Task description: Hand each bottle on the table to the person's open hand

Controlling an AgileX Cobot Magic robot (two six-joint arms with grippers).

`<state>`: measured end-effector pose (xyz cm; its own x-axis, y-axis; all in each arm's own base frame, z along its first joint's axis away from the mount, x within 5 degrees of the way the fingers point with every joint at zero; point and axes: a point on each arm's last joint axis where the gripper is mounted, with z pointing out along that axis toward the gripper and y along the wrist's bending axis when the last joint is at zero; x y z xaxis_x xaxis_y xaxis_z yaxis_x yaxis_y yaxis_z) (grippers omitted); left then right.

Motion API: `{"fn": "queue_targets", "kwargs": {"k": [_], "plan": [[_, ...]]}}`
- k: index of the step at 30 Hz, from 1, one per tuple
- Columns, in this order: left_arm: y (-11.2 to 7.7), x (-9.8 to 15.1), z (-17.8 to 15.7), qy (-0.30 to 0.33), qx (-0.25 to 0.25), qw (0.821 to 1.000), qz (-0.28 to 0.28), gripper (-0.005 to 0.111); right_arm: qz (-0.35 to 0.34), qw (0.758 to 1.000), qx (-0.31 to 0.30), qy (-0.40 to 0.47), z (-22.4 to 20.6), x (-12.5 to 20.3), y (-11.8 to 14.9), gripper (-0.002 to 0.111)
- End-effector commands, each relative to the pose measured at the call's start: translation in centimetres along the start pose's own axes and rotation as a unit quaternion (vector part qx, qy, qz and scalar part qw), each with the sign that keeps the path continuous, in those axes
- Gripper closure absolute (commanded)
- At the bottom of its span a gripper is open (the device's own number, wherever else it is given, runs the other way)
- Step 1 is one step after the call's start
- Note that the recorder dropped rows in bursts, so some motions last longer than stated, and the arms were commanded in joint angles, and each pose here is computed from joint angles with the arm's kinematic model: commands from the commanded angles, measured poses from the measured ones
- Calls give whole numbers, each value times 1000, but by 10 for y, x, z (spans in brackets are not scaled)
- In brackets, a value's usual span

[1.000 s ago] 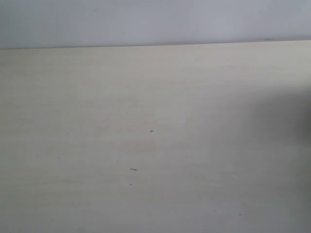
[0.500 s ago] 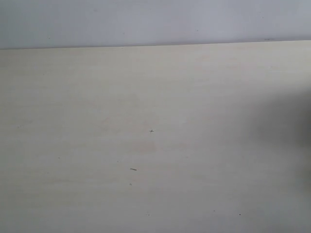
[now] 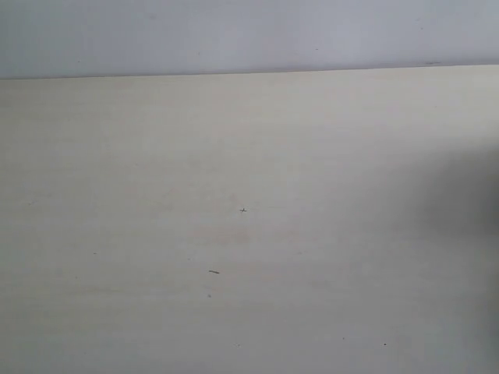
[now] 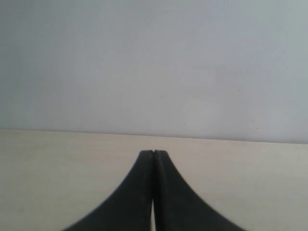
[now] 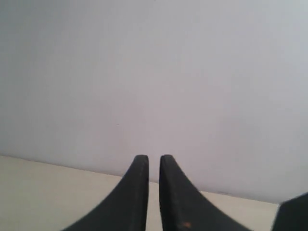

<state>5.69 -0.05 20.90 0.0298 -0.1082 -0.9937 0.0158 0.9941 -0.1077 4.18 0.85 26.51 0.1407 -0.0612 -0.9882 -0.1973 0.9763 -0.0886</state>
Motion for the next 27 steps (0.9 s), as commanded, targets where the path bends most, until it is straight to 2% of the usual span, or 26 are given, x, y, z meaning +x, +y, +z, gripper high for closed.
{"fn": "queue_targets", "kwargs": {"k": [1, 2, 6, 9, 14, 16, 18, 27], "plan": [[0, 0, 0, -3, 0, 1000, 4, 107, 28, 997, 63, -43, 0, -3, -5, 98], [0, 0, 0, -3, 0, 1000, 4, 107, 58, 994, 61, -67, 2, 3, -5, 98], [0, 0, 0, -3, 0, 1000, 4, 107, 73, 994, 58, -63, 6, 38, -2, 98], [0, 0, 0, -3, 0, 1000, 4, 107, 79, 995, 62, 8, 6, 52, -2, 98], [0, 0, 0, -3, 0, 1000, 4, 107, 70, 995, 63, 28, 6, 55, -2, 98], [0, 0, 0, -3, 0, 1000, 4, 107, 124, 990, 64, 33, 6, 57, -2, 98], [0, 0, 0, -3, 0, 1000, 4, 107, 145, 987, 65, 32, 6, 57, -2, 98], [0, 0, 0, -3, 0, 1000, 4, 107, 145, 987, 65, 32, 6, 57, -2, 98]]}}
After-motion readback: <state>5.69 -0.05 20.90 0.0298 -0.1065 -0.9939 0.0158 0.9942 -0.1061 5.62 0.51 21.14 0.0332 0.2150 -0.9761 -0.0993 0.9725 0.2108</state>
